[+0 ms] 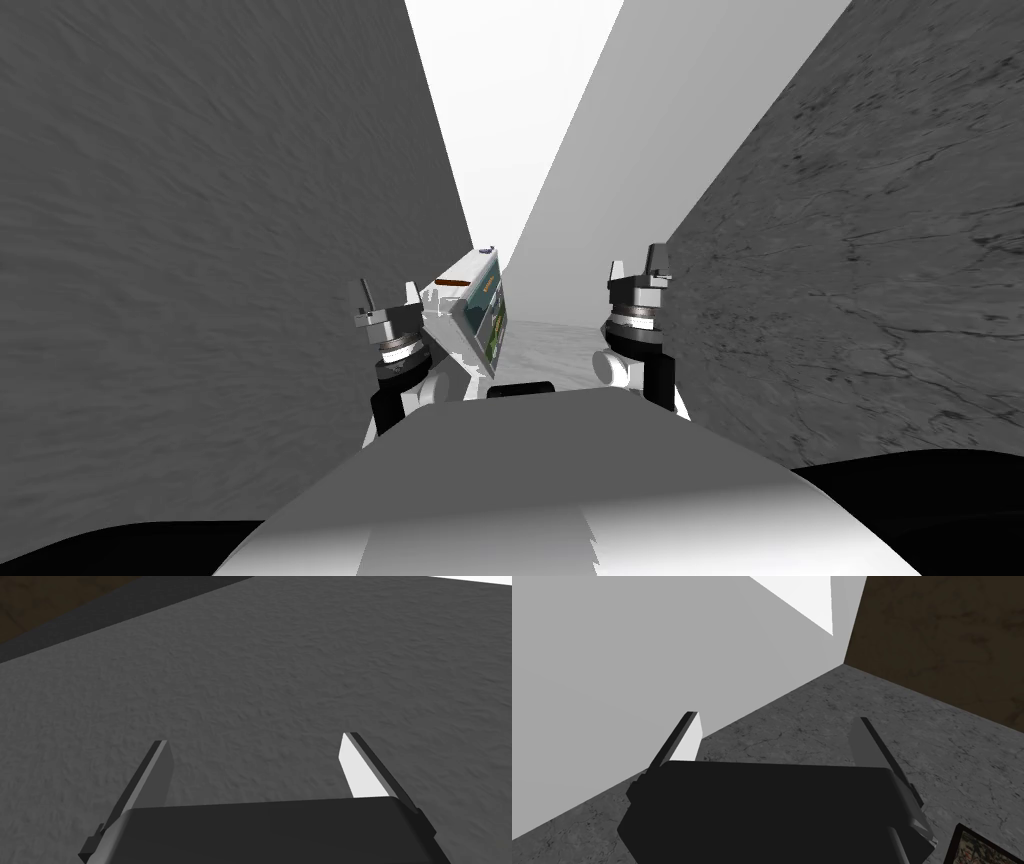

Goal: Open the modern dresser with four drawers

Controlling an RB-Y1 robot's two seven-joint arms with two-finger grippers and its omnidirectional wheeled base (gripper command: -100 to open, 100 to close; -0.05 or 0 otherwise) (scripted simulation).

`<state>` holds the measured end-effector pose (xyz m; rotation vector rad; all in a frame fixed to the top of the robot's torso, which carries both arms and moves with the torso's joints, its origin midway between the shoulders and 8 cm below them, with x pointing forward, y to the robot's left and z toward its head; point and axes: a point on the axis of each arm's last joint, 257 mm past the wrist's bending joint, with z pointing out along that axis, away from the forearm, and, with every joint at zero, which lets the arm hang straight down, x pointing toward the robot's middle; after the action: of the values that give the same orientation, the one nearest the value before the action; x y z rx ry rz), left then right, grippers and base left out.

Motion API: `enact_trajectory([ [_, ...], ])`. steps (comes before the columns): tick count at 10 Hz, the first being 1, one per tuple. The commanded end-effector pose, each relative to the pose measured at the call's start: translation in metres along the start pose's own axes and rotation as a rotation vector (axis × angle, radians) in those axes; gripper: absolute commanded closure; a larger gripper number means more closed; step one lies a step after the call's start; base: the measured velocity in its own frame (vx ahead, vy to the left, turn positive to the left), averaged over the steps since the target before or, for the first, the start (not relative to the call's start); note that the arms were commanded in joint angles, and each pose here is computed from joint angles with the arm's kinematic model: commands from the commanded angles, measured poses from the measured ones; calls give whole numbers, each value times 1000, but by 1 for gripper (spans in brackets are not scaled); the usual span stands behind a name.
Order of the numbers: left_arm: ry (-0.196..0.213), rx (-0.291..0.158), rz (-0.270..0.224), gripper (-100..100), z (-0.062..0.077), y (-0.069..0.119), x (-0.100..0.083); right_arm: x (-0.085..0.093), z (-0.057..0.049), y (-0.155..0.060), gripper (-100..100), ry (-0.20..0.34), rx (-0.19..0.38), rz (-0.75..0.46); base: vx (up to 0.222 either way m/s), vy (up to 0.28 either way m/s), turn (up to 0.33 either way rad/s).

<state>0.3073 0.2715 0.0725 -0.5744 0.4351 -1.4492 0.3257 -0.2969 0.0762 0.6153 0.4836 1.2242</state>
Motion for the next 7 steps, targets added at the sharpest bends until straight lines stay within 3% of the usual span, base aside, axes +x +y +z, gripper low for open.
enact_trajectory([
  [1,0,0,0,0,0,0,0,0,0,0,0,0,0,0,0,0,0],
  [7,0,0,0,0,0,0,0,0,0,0,0,0,0,0,0,0,0],
])
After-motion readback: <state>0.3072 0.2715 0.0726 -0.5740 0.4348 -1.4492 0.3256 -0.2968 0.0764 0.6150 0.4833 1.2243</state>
